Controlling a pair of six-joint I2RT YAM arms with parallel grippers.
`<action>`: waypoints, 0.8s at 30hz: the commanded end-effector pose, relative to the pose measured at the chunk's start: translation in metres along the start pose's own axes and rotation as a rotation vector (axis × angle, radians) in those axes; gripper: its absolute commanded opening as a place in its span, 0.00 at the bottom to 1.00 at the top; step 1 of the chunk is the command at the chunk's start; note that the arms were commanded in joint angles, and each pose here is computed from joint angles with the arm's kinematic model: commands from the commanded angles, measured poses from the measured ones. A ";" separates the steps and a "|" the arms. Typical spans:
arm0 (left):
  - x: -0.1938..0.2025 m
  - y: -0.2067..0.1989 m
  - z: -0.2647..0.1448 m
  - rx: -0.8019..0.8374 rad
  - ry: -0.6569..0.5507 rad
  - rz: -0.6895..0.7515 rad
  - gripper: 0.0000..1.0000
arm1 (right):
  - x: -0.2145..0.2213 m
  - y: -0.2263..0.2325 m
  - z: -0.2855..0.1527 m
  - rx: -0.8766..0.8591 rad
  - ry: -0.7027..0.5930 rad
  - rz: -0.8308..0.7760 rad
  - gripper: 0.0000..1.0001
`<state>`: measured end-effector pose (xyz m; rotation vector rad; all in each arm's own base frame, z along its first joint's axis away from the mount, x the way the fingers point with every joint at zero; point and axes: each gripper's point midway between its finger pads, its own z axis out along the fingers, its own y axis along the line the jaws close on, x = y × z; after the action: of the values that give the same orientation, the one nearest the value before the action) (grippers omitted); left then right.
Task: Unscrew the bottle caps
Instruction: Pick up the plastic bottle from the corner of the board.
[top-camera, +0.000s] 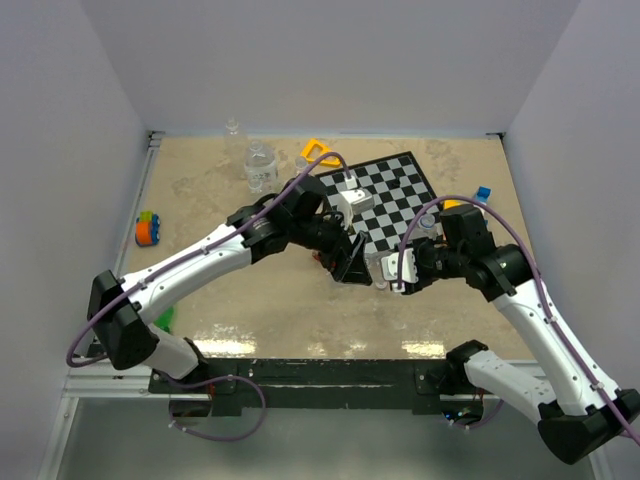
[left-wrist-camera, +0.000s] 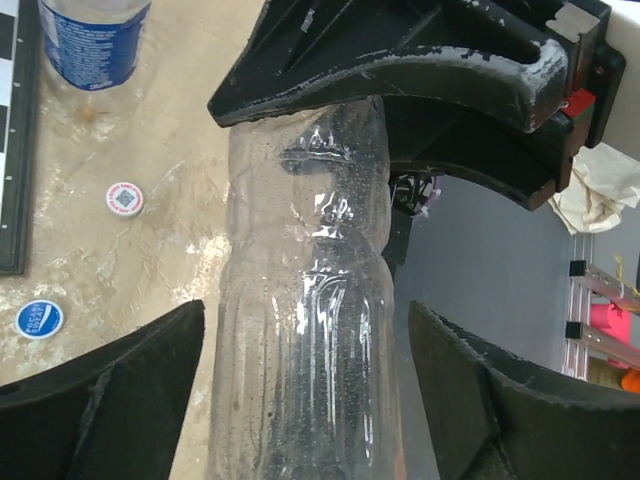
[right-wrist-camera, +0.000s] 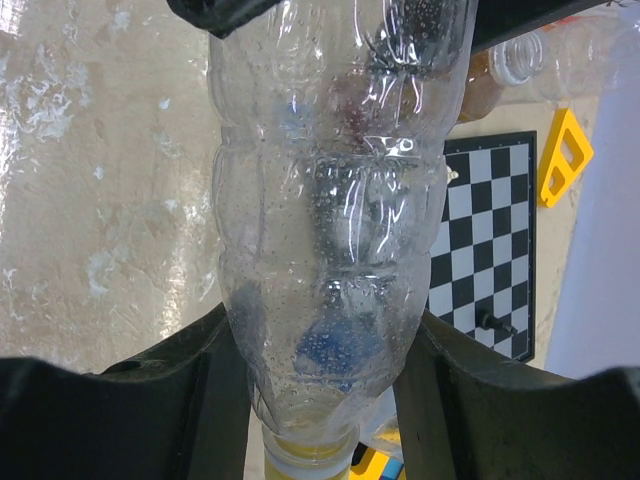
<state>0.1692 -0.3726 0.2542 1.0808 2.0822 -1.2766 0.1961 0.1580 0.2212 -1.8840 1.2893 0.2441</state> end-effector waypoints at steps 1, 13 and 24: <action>-0.011 -0.017 0.004 0.101 0.001 0.062 0.83 | -0.009 -0.009 0.000 0.035 -0.035 -0.047 0.00; 0.002 -0.007 0.017 0.120 0.056 0.061 0.14 | -0.017 0.000 0.010 -0.007 -0.051 -0.036 0.01; 0.029 -0.011 -0.005 0.101 0.003 0.118 0.00 | -0.045 -0.001 -0.002 -0.012 -0.147 0.042 0.41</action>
<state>0.1516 -0.3640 0.2264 1.1848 2.1116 -1.3350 0.1821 0.1646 0.2059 -1.9461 1.3054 0.2910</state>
